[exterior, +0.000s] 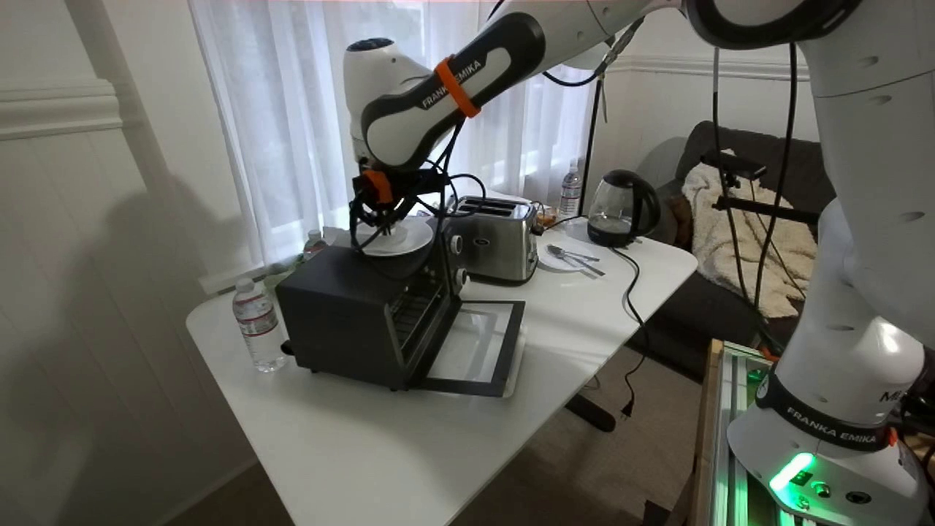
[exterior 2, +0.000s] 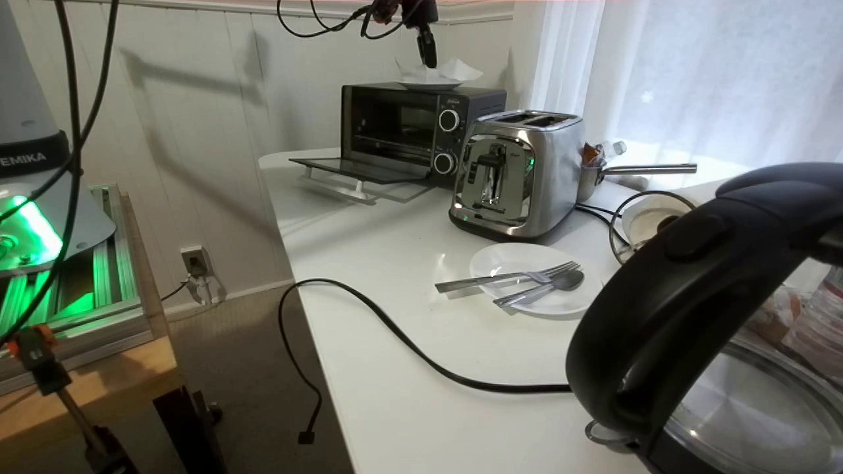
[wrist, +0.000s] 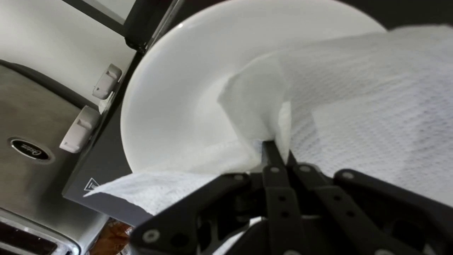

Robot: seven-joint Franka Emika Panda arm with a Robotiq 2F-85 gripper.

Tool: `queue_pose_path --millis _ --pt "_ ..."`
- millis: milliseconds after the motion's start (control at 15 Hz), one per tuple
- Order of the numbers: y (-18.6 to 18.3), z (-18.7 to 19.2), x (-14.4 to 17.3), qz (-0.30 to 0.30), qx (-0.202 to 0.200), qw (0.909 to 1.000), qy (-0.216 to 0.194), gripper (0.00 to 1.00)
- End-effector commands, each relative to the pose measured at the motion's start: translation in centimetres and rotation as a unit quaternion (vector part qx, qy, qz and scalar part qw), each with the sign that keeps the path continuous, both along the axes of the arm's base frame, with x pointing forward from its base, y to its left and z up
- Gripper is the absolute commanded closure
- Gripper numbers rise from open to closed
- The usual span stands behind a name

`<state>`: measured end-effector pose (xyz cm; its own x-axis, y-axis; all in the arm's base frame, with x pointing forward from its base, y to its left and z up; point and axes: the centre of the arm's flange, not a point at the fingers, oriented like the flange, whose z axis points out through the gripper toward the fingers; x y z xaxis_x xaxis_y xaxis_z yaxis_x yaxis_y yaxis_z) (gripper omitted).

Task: Use the towel to wipe the plate

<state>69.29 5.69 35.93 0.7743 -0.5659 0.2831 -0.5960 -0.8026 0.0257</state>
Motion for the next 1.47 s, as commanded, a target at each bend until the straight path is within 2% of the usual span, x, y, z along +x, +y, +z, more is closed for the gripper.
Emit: queue_pose_path --millis 0,133,200,467,600,933,1267,1333,1400 --pt "0.6 0.5 -0.5 -0.009 0.001 0.9999 -0.011 1.00" --pt "0.5 1.1 -0.7 -0.014 -0.009 0.9997 -0.016 1.00" --pt "0.4 1.8 -0.9 -0.014 0.005 0.9998 -0.011 1.00" --pt "0.3 3.2 -1.2 -0.011 -0.004 0.9999 -0.006 1.00" --pt "0.1 3.1 -1.4 -0.013 -0.008 0.9998 0.009 0.73" --pt "-0.1 2.3 -1.6 -0.014 -0.004 0.9994 0.033 0.40" --pt "-0.3 4.2 -2.0 -0.007 0.002 0.9995 0.030 0.05" --pt "-0.4 4.9 -2.5 -0.009 0.000 0.9989 0.046 0.00" --pt "-0.5 5.6 -3.0 -0.003 0.003 0.9981 0.061 0.00"
